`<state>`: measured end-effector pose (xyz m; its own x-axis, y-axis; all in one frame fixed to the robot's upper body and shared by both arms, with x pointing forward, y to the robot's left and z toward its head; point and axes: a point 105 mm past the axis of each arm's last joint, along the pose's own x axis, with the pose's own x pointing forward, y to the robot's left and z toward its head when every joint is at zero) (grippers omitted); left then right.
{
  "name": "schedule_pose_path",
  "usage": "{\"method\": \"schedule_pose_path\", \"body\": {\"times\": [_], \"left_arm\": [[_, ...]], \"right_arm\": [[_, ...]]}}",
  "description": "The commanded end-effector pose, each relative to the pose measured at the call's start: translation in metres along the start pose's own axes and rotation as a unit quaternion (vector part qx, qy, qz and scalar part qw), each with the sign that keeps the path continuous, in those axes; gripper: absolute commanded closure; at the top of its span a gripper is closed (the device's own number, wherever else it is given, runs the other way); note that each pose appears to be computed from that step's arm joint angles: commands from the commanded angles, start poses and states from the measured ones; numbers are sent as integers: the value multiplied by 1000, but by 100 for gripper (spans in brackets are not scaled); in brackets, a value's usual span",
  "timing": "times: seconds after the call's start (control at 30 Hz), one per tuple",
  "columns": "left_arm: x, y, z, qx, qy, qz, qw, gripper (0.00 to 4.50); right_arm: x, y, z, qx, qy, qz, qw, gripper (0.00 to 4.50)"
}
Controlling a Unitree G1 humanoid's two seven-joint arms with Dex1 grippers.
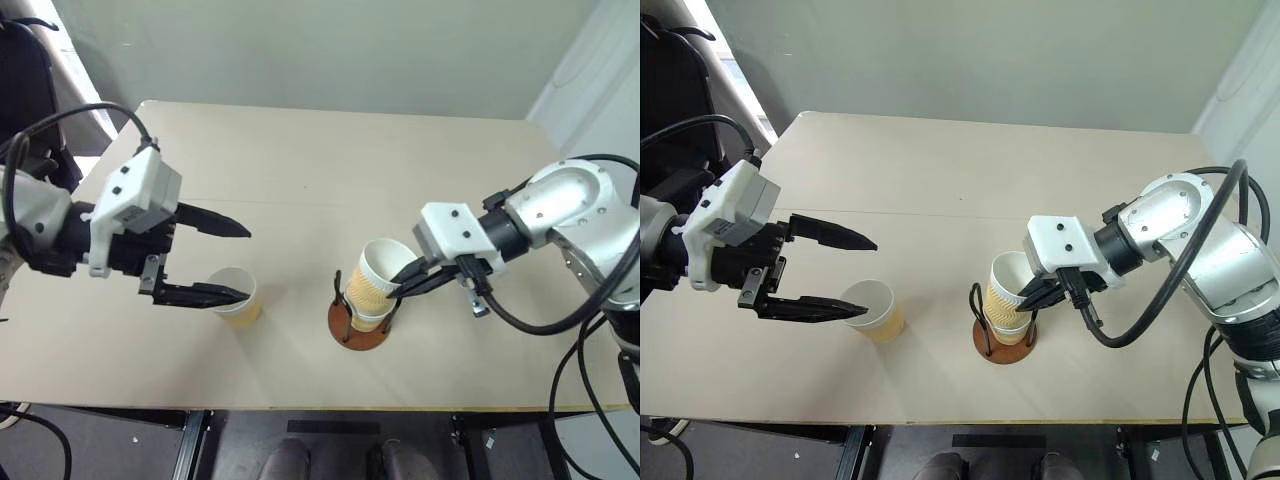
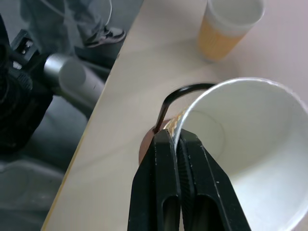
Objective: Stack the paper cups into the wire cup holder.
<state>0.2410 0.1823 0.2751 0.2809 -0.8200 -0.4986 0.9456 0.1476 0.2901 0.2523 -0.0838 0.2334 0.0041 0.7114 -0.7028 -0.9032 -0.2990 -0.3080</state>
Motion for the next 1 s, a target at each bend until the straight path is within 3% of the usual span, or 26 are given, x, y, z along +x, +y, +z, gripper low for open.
{"method": "schedule_pose_path", "body": {"times": [0.03, 0.23, 0.37, 0.4, 0.53, 0.63, 0.7, 1.0], "left_arm": [[-7, 0, 9, 24, 3, 17, 1000, 0], [-7, 1, 3, 19, 19, 20, 999, 0], [-10, 4, -16, 14, 73, 33, 997, 0], [-12, 6, -25, 9, 97, 40, 994, 0], [-17, 9, -49, -3, 148, 49, 988, 0], [-22, 15, -72, -10, 196, 68, 978, 0], [-20, 18, -78, -10, 199, 71, 977, 0], [6, 11, -80, -13, 167, 28, 985, 0]], "right_arm": [[-4, 1, 0, -14, 22, -5, 1000, 386], [-5, -2, 2, -16, 18, -13, 1000, 172], [-18, -8, 13, 2, -30, -39, 999, 25], [-25, -10, 11, 22, -47, -53, 997, 6], [-48, -14, 5, 72, -121, -101, 985, 6], [-78, 10, 5, 139, -253, -93, 953, 6], [-83, 19, 16, 143, -295, -84, 941, 6], [-72, 34, 38, 139, -319, -75, 934, 6]]}}
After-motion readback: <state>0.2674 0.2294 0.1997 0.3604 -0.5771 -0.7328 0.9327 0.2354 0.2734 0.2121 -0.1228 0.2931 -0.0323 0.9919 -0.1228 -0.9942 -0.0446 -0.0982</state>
